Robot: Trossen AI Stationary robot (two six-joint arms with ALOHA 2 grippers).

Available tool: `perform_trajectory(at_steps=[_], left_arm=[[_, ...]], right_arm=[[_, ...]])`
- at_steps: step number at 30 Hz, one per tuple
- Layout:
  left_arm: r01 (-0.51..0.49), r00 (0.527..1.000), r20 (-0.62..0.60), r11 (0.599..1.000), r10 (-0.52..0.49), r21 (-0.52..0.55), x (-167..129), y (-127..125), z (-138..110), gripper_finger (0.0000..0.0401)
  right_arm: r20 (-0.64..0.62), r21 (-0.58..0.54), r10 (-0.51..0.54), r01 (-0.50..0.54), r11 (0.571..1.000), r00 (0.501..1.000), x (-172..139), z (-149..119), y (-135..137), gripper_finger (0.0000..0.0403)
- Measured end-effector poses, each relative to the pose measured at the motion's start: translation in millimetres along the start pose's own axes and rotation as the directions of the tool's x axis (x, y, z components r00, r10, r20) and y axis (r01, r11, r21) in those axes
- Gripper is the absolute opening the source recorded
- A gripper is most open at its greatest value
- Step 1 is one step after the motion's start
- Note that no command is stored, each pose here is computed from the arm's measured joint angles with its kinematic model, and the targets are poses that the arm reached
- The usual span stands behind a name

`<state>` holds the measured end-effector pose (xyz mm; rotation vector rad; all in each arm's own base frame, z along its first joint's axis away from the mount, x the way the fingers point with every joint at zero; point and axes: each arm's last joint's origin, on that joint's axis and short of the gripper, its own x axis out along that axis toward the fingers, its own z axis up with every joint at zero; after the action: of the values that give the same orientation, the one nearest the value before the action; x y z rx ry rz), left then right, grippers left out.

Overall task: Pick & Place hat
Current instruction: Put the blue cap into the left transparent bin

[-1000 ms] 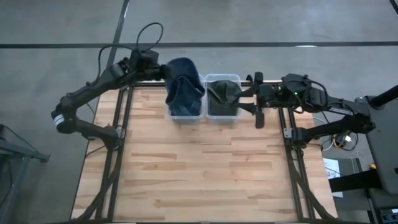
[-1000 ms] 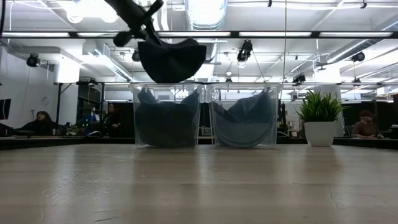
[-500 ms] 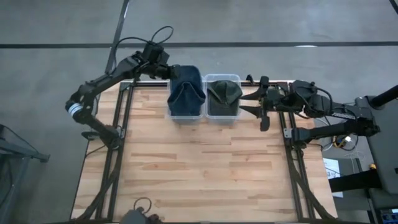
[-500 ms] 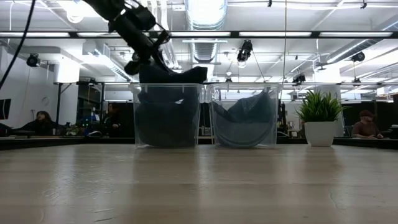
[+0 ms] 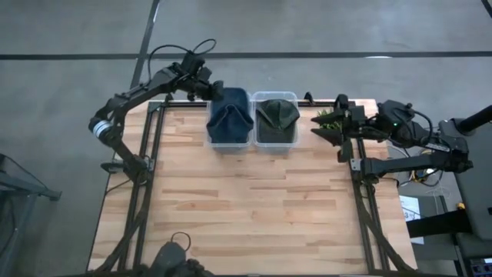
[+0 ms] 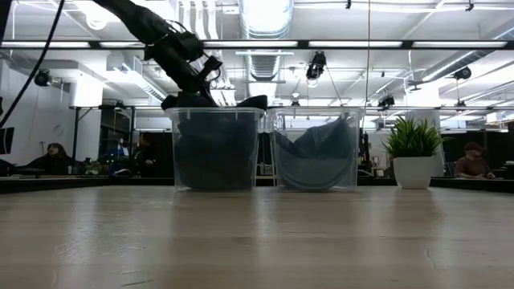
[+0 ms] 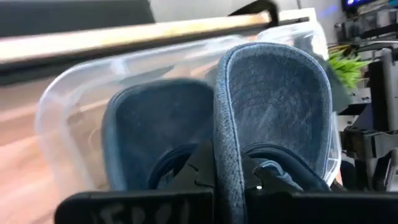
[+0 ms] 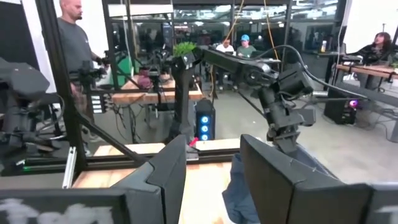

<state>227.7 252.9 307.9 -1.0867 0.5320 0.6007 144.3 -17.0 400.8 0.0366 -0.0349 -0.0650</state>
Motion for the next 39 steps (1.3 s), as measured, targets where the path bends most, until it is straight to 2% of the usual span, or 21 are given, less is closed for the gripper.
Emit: perform_trajectory(at_steps=[9,17,39], left_arm=[[-0.02,0.999,-0.036,1.0,0.02,0.013,4.3,4.0,-2.0,0.0006],[-0.018,0.999,-0.03,1.0,0.018,0.005,4.3,3.6,-1.5,0.0039],[-0.013,1.0,-0.013,0.999,0.014,0.034,4.5,2.9,-0.2,0.0046]], right_arm=[[-0.051,0.014,-0.005,0.006,1.0,0.999,11.0,-11.2,-1.3,0.0137],[-0.063,0.017,-0.007,0.008,1.0,0.998,15.5,-13.3,-1.8,0.0143],[-0.061,0.014,-0.007,0.008,1.0,0.998,15.7,-13.0,-1.8,0.0132]])
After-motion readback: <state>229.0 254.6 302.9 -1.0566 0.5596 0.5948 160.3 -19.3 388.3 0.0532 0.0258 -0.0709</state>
